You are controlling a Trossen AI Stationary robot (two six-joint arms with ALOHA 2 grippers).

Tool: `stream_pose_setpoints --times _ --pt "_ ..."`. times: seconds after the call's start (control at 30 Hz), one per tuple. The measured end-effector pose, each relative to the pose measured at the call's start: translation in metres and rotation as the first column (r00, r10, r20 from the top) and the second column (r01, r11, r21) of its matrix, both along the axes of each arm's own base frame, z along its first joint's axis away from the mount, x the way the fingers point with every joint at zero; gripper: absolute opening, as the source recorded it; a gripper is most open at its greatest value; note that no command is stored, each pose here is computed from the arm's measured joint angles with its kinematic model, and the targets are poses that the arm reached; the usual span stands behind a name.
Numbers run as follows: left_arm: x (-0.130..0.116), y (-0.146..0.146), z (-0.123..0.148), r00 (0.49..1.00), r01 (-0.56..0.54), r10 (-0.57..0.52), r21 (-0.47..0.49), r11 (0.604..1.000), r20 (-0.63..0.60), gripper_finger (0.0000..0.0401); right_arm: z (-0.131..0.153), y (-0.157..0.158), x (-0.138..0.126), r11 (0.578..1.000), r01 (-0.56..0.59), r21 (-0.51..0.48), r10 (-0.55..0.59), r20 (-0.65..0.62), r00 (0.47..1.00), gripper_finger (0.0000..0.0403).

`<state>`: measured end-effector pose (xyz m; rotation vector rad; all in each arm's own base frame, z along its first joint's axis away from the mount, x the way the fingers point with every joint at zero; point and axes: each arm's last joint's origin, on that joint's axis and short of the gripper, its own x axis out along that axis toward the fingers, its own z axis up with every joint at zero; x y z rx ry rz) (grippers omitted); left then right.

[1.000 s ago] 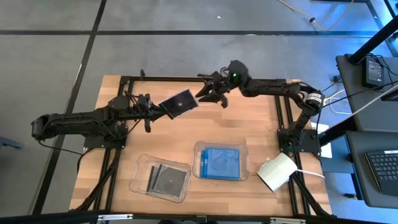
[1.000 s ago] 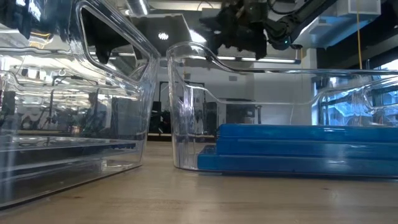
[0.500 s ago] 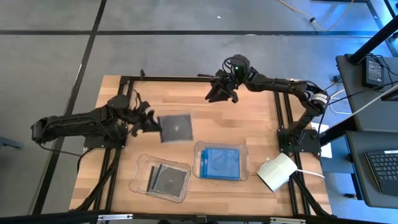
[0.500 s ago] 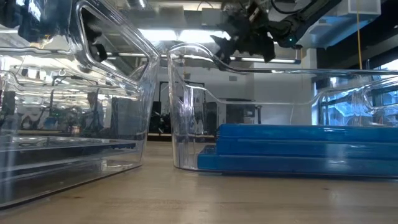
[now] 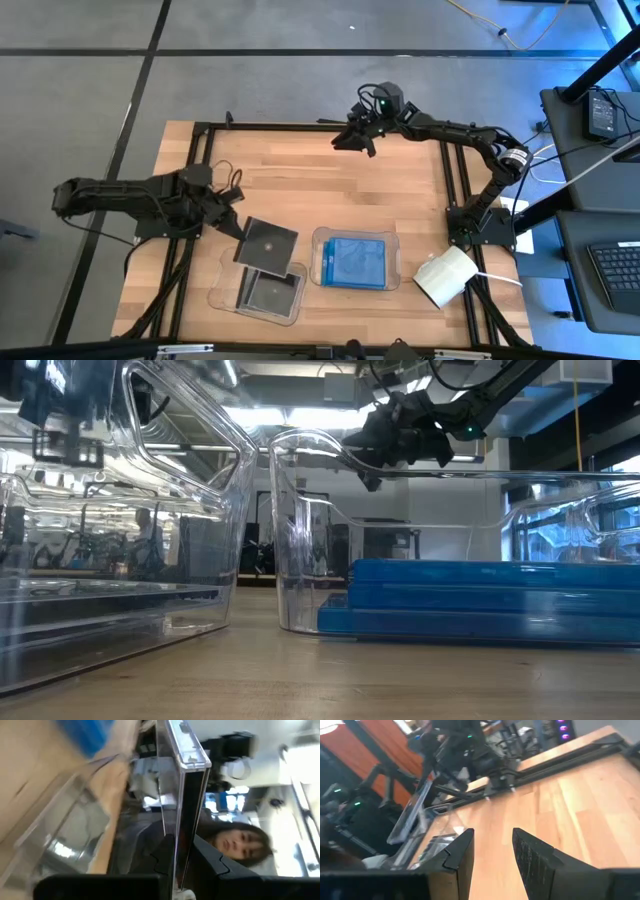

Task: Pick & place jewel cases by type
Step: Put the black CD case into the left transparent bin

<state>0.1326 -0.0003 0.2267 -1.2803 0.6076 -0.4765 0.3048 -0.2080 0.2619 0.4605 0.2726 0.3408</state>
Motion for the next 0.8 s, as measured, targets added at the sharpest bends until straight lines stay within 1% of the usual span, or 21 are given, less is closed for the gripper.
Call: stream_pose_setpoints --times 0.1,0.3,0.5,0.6,0.67,0.73,0.8 --pt "0.0 -0.008 -0.006 0.997 -0.007 0.006 -0.005 1.0 -0.08 0.0034 -0.001 -0.001 0.0 0.999 0.036 -0.011 -0.036 -0.011 0.999 0.0139" --pt "-0.001 -0.026 -0.004 0.988 -0.026 0.022 -0.025 0.999 -0.15 0.0034 -0.001 -0.001 0.0 0.999 0.043 -0.006 -0.043 -0.015 0.999 0.0139" --pt "-0.006 -0.047 -0.012 0.951 -0.046 0.032 -0.04 0.998 -0.309 0.0034 -0.001 -0.001 0.001 0.999 0.042 -0.012 -0.042 -0.012 0.999 0.0139" --pt "-0.008 -0.056 -0.014 0.946 -0.037 0.027 -0.025 0.999 -0.323 0.0034 -0.001 -0.001 0.001 0.999 0.041 -0.015 -0.041 -0.011 0.999 0.0139" --pt "-0.008 -0.061 -0.015 0.943 -0.049 0.041 -0.017 0.999 -0.33 0.0034 -0.001 -0.001 0.001 0.999 0.039 -0.026 -0.039 -0.006 0.999 0.0139" --pt "-0.008 -0.065 -0.018 0.928 -0.067 0.058 -0.011 0.998 -0.369 0.0034 -0.001 -0.001 0.001 0.999 0.038 -0.029 -0.038 -0.005 0.999 0.0139" --pt "-0.007 -0.07 -0.022 0.908 -0.051 0.043 -0.01 0.999 -0.417 0.0034 -0.001 -0.001 0.001 0.999 0.038 -0.029 -0.038 -0.005 0.999 0.0139"
